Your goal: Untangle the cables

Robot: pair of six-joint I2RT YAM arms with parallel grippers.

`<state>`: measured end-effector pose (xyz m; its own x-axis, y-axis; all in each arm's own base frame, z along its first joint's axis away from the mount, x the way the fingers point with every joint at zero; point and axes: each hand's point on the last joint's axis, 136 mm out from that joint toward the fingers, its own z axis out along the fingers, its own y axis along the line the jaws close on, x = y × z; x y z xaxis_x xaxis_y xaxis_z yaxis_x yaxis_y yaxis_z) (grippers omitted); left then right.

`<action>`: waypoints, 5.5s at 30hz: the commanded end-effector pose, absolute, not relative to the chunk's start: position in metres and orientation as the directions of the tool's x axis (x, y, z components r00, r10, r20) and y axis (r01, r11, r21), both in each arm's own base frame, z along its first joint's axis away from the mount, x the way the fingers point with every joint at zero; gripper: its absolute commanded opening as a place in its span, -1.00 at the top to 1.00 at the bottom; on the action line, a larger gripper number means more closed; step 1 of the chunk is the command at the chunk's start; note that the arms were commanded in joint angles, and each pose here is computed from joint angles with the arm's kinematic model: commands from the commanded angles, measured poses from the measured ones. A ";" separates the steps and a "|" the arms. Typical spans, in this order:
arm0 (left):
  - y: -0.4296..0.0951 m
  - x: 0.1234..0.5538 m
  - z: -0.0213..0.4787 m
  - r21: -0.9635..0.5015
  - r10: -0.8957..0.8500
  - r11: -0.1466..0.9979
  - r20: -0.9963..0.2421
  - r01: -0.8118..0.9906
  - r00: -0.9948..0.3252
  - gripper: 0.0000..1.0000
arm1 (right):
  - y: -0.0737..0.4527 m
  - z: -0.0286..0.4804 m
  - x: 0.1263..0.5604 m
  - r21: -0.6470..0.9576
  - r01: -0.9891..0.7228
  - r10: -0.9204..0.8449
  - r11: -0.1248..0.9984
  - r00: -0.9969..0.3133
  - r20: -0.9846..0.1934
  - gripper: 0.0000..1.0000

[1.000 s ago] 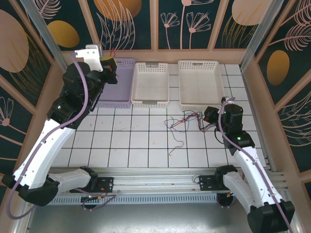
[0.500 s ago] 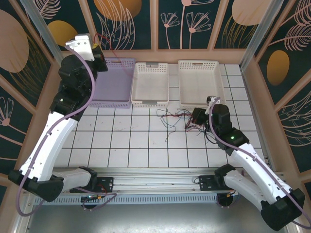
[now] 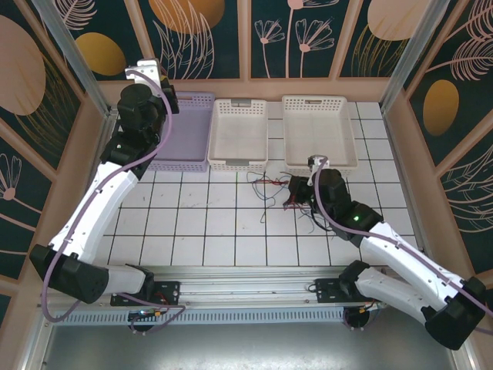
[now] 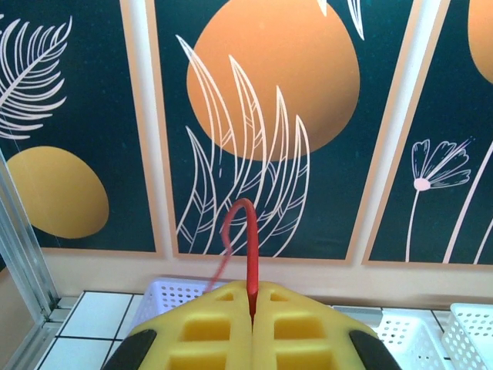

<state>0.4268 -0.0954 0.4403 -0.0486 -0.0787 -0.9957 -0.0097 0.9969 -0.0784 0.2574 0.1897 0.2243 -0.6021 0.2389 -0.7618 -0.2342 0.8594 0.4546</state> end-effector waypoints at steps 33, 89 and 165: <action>-0.075 0.398 0.469 -0.171 -0.170 0.985 -0.983 -0.003 0.070 1.00 | 0.215 0.248 0.251 0.450 -0.275 0.242 0.850 -0.554 -0.797 1.00; -0.092 0.512 0.116 -0.084 -0.163 0.984 -0.770 -0.155 -0.617 1.00 | 0.253 0.219 0.224 0.450 -0.343 0.158 0.825 -0.624 -0.765 1.00; -0.304 0.191 0.233 -0.757 -0.217 0.207 -0.654 0.620 -0.725 -0.66 | 0.271 0.394 0.211 0.715 -0.598 0.271 0.362 -0.666 -0.695 1.00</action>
<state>0.1905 -0.3019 0.2191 -0.7603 -0.1851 -0.6227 0.5813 0.2340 -0.7793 0.2126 0.2681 0.3809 -0.6744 0.2519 -0.6941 -0.5725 0.4153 0.7070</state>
